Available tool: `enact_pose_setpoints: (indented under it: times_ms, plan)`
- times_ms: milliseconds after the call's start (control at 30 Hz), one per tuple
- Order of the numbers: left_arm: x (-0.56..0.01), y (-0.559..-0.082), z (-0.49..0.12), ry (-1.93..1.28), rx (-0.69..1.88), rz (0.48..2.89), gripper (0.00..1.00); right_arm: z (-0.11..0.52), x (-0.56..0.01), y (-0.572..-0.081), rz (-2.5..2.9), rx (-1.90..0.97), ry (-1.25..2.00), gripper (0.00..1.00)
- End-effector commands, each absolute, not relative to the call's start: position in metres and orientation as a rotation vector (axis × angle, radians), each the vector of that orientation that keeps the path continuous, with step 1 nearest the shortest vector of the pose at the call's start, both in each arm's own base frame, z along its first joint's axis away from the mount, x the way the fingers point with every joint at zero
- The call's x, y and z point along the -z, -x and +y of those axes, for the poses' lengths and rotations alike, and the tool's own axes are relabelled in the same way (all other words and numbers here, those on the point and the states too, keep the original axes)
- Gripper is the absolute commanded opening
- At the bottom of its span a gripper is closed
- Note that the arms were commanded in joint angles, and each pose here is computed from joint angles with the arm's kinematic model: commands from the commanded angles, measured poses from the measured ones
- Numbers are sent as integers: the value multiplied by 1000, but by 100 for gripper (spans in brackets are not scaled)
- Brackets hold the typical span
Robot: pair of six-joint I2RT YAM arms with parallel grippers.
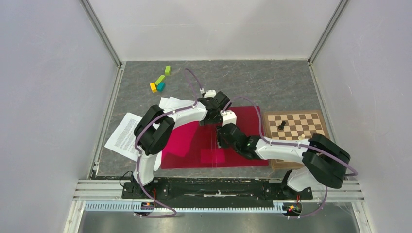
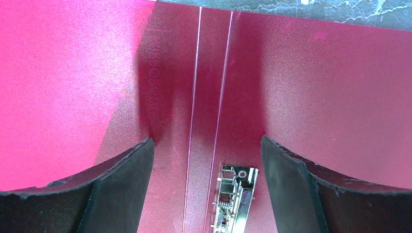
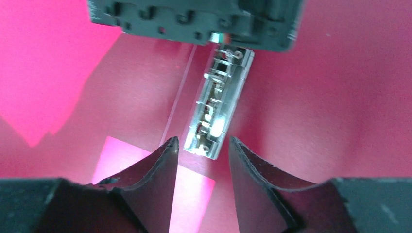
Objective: Put the files into the folder
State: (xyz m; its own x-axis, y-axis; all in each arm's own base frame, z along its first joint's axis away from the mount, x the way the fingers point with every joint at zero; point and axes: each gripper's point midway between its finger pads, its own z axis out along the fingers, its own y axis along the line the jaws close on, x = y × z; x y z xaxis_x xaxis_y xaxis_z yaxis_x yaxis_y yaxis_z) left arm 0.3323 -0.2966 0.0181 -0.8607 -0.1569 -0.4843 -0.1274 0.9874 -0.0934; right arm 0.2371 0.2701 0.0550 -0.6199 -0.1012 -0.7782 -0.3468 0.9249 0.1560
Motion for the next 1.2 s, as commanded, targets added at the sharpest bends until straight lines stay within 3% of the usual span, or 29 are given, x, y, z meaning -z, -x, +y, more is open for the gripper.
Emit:
enact_pose_setpoints:
  times_ms: [0,400,800,1167]
  plan:
    - [42,-283,-256,228,-171,2824,89,296,-63,-245,2198,-384,321,44]
    - [49,-279,-261,244,-151,2887,90,300,-44,-233,2232,-352,318,28]
    - [52,-278,-251,397,-133,2940,91,273,-46,-222,2132,-431,175,28]
    - [55,-278,-236,473,-371,2953,91,287,-61,-231,2069,-490,138,27]
